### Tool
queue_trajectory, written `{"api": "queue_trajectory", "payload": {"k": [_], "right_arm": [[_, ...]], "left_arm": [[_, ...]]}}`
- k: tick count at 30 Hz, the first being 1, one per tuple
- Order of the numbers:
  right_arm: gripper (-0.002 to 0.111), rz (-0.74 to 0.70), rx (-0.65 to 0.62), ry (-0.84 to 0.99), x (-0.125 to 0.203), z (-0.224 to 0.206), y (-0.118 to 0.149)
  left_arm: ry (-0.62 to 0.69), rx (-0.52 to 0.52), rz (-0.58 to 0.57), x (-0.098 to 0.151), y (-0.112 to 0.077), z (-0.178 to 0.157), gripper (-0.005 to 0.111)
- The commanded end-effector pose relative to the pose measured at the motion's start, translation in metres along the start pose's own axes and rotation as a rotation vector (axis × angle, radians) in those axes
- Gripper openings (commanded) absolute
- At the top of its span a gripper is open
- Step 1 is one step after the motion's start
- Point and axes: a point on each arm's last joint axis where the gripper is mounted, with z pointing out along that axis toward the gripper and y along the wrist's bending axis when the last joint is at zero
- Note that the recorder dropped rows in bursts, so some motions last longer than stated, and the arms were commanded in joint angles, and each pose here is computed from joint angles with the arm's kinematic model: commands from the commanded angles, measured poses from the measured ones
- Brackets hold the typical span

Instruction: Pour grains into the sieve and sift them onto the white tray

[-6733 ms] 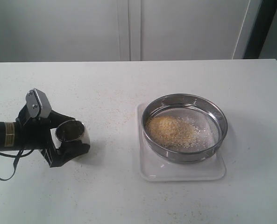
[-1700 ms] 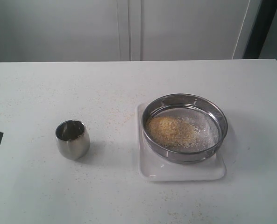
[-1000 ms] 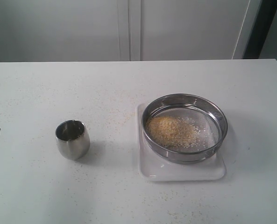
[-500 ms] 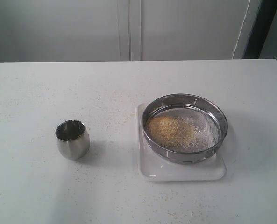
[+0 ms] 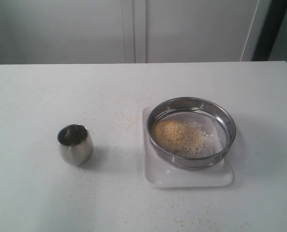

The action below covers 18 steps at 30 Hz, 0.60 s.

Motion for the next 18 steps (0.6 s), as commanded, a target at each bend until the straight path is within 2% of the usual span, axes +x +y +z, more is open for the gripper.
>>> {"api": "queue_trajectory", "payload": {"k": [1, 6, 10, 18], "right_arm": [[0.0, -0.002, 0.001, -0.013, 0.0, 0.0, 0.0], [0.0, -0.002, 0.001, -0.013, 0.0, 0.0, 0.0], [0.0, -0.002, 0.001, -0.013, 0.0, 0.0, 0.0], [0.0, -0.002, 0.001, -0.013, 0.0, 0.0, 0.0]], "left_arm": [[-0.087, -0.006, 0.027, -0.002, -0.002, -0.015, 0.0], [-0.148, -0.014, 0.032, 0.002, -0.003, -0.024, 0.0], [-0.199, -0.03, 0.028, 0.017, -0.001, -0.021, 0.0], [-0.19, -0.03, 0.027, 0.032, -0.001, -0.02, 0.0]]}}
